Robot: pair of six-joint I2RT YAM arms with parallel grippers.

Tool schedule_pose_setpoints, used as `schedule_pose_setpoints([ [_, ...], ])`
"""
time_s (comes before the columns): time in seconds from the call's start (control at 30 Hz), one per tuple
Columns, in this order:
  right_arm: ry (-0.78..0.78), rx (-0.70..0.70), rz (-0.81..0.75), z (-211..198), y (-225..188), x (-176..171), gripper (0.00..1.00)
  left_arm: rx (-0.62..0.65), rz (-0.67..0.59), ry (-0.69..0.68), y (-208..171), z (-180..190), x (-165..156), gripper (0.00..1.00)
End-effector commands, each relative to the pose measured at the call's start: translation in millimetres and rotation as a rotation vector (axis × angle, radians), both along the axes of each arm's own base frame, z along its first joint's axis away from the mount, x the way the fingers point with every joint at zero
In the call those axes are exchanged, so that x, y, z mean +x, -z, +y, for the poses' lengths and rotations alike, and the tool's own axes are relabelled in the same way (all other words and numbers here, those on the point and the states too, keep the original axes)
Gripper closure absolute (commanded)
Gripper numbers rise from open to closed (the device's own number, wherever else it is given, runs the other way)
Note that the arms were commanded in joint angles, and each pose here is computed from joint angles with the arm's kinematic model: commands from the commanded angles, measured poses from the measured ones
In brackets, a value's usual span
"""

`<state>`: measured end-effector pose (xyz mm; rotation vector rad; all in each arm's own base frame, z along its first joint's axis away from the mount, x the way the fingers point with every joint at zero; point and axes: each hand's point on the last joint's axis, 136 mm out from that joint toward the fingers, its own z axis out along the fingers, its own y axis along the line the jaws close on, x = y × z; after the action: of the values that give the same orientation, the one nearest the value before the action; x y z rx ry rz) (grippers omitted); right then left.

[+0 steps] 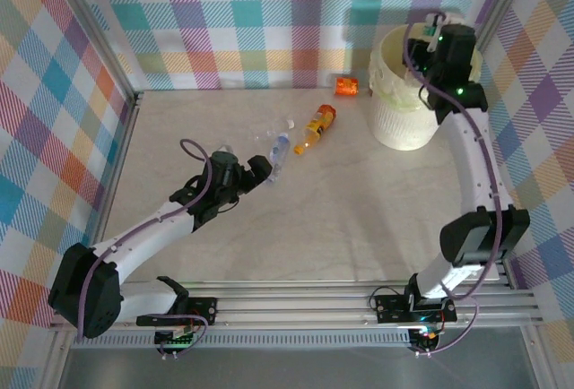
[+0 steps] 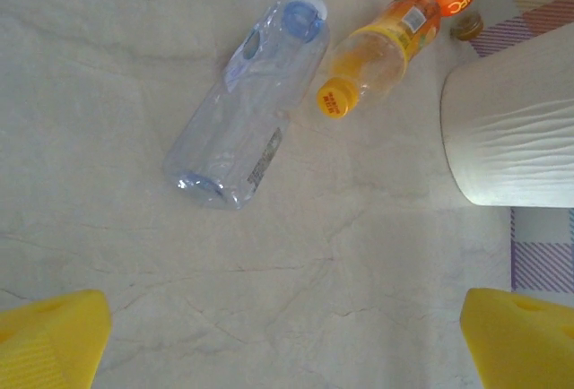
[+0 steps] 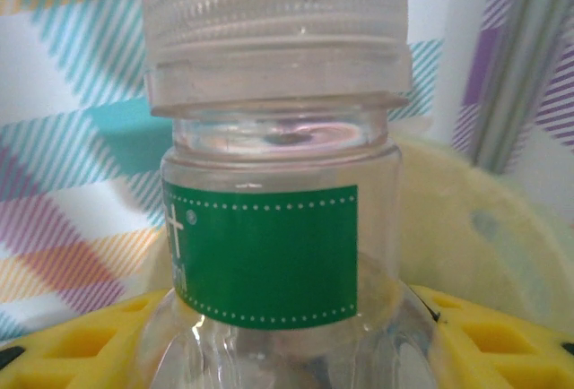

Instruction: Put the plastic bottles in the bin

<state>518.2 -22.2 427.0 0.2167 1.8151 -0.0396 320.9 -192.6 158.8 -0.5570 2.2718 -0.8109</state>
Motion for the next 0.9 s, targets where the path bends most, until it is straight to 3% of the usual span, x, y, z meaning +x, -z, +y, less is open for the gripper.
schedule_pose_setpoints([
  [0.0,0.054,-0.059,0.034,-19.5,3.2,11.6,0.54,0.011,0.033,0.035,6.8,-1.2,-9.9,0.00],
  [0.2,0.161,-0.081,0.068,-65.8,17.4,35.2,0.53,0.021,0.054,0.054,10.7,-0.8,-15.8,0.00],
  [0.33,0.131,-0.123,0.100,-65.4,30.4,49.1,0.52,0.026,0.053,0.038,12.0,3.2,-17.3,0.00],
  [0.6,0.212,-0.210,0.124,-97.2,56.4,65.3,0.50,0.043,0.030,-0.001,9.9,11.0,-14.4,0.00],
  [0.87,0.203,-0.297,0.182,-103.7,70.3,71.3,0.37,0.039,0.012,-0.029,10.1,14.2,-11.1,0.00],
])
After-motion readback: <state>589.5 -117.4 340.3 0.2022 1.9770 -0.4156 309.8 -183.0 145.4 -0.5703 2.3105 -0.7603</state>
